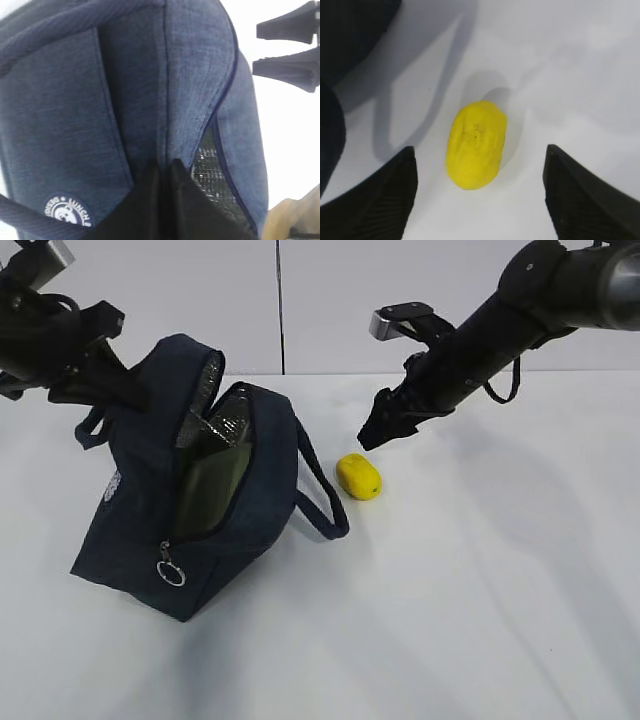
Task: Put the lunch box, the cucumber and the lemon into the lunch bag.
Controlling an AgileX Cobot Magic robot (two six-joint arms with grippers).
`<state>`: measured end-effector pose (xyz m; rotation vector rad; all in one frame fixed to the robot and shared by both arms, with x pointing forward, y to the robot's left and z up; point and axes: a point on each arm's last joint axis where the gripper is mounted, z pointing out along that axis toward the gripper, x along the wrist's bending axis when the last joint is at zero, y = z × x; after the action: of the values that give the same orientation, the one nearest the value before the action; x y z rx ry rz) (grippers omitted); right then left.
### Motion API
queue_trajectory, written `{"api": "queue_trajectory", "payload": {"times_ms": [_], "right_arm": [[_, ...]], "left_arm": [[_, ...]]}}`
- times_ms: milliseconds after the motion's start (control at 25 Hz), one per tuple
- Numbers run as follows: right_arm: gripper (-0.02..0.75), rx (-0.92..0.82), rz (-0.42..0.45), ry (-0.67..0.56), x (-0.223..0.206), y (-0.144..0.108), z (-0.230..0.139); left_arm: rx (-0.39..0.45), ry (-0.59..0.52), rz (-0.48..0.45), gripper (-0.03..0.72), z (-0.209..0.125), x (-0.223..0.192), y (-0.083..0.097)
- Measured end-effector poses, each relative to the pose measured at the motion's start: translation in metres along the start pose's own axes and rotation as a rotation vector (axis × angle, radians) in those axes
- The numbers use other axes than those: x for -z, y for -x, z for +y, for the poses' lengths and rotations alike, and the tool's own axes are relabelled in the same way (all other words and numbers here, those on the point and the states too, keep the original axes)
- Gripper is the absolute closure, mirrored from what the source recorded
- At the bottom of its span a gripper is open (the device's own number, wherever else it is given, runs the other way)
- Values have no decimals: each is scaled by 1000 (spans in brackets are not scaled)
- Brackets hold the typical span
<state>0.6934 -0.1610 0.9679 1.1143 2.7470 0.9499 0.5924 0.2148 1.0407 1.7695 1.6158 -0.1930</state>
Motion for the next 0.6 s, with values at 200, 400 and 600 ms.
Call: {"api": "queue_trajectory", "payload": {"times_ms": [200, 400, 600], "right_arm": [[150, 35, -54, 20, -5, -2, 5], [150, 39, -62, 9, -17, -1, 3], [149, 40, -56, -5, -28, -1, 0]], "left_arm": [[22, 3, 18, 693, 2, 8, -13], [26, 2, 22, 693, 2, 9, -15], [25, 2, 22, 693, 2, 9, -15]]}}
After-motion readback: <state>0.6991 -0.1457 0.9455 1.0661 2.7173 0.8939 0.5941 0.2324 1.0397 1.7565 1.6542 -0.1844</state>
